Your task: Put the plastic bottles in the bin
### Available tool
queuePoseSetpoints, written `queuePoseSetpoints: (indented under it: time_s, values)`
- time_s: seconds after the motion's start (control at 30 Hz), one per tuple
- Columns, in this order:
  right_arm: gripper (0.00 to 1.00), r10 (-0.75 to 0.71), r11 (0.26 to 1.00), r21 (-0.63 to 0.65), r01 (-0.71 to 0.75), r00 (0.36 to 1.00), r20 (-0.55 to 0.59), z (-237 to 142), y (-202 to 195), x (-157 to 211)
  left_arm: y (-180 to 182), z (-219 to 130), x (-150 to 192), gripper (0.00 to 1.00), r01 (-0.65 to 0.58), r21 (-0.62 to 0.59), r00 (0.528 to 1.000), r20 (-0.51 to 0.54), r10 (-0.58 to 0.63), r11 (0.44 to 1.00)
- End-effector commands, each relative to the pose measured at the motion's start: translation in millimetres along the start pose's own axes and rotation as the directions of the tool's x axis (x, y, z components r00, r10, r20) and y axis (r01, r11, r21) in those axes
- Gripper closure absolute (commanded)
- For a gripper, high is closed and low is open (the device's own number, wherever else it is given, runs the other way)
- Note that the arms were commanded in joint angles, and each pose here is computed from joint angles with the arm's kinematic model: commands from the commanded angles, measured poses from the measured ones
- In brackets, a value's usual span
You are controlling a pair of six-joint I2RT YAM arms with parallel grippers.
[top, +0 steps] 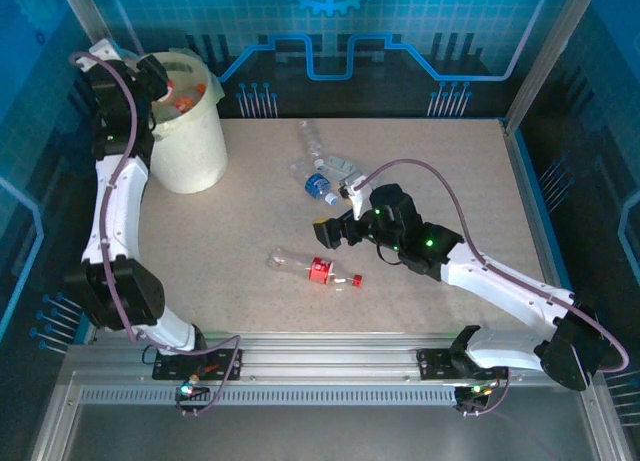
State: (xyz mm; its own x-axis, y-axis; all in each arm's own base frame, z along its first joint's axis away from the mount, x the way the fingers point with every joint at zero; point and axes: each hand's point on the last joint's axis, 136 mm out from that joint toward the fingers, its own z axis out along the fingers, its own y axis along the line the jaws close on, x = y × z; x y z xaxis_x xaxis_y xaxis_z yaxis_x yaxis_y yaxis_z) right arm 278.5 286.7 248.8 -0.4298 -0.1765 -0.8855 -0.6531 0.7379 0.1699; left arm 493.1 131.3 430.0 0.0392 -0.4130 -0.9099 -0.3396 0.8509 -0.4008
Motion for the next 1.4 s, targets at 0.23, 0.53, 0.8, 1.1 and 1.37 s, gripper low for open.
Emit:
queuePoseSetpoints:
  time_s: [0.23,0.53,0.8,1.1,1.37]
  values:
    - [0.00,-0.055,0.990,0.132,0.057,0.998,-0.016,-9,-15,0,65,53,-3,0.48,-0.051,-0.236,0.998,0.011,0.055,0.970]
    - [0.00,-0.038,0.985,0.169,0.042,0.999,-0.028,-8,-22,7,112,75,16,0.42,-0.127,-0.413,0.990,-0.107,0.090,0.902]
    - [0.00,-0.045,0.986,0.158,0.049,0.998,-0.032,-6,-20,7,103,74,13,0.26,-0.105,-0.386,0.989,-0.135,0.057,0.916]
    - [0.00,-0.041,0.983,0.177,0.045,0.999,-0.027,-5,-24,8,84,66,3,0.08,-0.033,-0.319,0.993,-0.120,-0.006,0.947]
    - [0.00,-0.113,0.992,0.039,0.120,0.984,-0.141,4,-4,37,41,47,2,0.02,0.029,-0.176,0.988,-0.142,-0.055,0.984]
